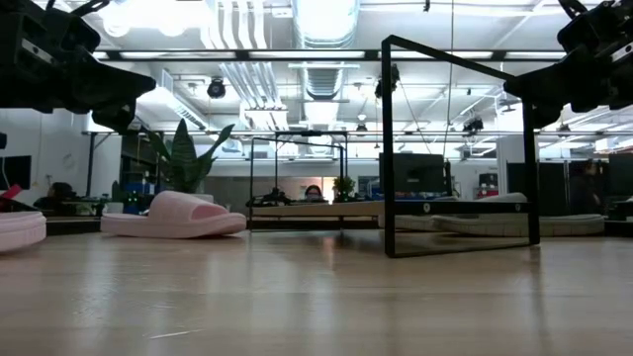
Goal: Pick and place slides into the shelf
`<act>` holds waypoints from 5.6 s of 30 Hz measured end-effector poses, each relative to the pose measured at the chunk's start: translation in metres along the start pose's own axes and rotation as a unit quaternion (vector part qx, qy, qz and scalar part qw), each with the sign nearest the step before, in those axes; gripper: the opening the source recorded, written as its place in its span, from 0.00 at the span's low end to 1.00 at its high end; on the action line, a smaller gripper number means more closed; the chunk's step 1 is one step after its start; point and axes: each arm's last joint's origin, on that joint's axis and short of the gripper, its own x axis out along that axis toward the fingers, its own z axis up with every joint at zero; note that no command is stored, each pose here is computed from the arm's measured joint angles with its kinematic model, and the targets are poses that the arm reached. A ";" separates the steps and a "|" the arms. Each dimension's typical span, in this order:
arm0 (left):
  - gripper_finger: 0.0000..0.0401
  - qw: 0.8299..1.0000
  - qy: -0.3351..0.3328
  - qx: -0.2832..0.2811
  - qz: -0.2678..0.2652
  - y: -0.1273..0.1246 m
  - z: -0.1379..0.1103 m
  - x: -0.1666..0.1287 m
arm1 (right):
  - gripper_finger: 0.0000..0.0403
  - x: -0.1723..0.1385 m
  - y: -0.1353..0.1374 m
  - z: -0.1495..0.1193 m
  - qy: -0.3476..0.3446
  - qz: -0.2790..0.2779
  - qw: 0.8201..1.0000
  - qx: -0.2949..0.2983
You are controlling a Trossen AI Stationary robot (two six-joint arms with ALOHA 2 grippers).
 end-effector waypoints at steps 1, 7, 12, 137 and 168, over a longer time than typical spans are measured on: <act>0.00 1.000 0.000 0.000 0.000 0.000 0.000 0.000 | 0.02 0.000 0.000 0.000 0.000 0.000 1.000 0.000; 0.00 1.000 0.000 0.000 0.000 0.000 0.000 0.000 | 0.02 0.000 0.000 0.000 0.000 0.000 1.000 0.000; 0.00 1.000 -0.005 0.000 0.000 0.000 0.001 0.000 | 0.02 0.000 0.000 0.006 -0.031 0.000 0.998 -0.049; 0.40 0.994 -0.072 0.048 0.070 0.003 0.016 -0.001 | 0.50 0.034 -0.112 0.009 0.330 -0.425 0.721 0.436; 0.40 0.994 -0.072 0.048 0.070 0.003 0.015 -0.001 | 0.03 0.039 -0.116 0.001 0.342 -0.406 0.739 0.415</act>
